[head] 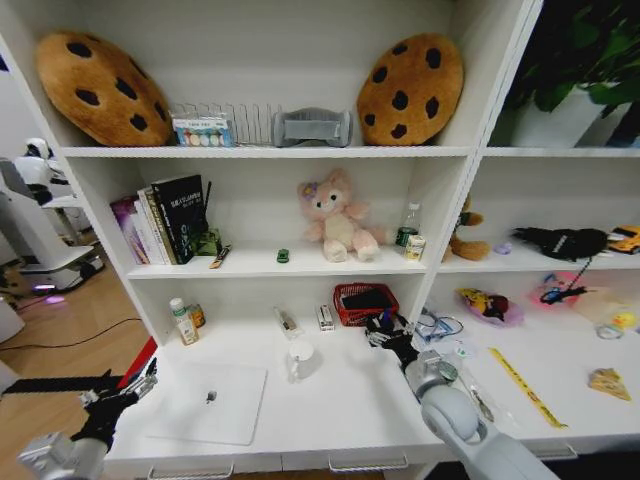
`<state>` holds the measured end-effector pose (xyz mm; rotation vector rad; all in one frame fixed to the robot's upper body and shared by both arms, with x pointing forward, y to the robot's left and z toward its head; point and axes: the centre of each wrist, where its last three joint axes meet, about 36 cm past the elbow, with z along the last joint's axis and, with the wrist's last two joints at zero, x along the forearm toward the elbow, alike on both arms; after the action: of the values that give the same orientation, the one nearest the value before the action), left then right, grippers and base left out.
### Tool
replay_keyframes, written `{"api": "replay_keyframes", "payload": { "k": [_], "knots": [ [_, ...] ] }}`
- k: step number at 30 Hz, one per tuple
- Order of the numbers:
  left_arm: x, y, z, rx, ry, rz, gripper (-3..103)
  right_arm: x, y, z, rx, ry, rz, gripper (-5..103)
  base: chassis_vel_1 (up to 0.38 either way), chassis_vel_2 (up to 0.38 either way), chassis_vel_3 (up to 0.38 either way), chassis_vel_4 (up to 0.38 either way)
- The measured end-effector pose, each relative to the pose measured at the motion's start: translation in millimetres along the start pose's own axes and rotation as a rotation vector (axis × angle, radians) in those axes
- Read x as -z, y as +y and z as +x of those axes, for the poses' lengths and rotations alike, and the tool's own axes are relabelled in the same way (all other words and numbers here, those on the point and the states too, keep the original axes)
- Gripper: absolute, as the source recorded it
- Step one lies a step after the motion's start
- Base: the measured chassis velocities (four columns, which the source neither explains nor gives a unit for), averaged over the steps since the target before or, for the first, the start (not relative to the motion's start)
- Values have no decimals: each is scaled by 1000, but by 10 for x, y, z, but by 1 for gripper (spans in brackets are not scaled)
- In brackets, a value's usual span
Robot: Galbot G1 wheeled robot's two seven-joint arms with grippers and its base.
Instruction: Organize the objects on the table.
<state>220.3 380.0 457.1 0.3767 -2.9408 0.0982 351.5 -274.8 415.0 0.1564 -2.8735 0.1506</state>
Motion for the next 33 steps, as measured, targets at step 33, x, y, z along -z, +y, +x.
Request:
{"api": "replay_keyframes", "payload": {
  "k": [33],
  "knots": [
    [0,0,0,0,0,0,100,213,-273,-635,-144,604,-299,100,0,0,0,0]
  ]
}}
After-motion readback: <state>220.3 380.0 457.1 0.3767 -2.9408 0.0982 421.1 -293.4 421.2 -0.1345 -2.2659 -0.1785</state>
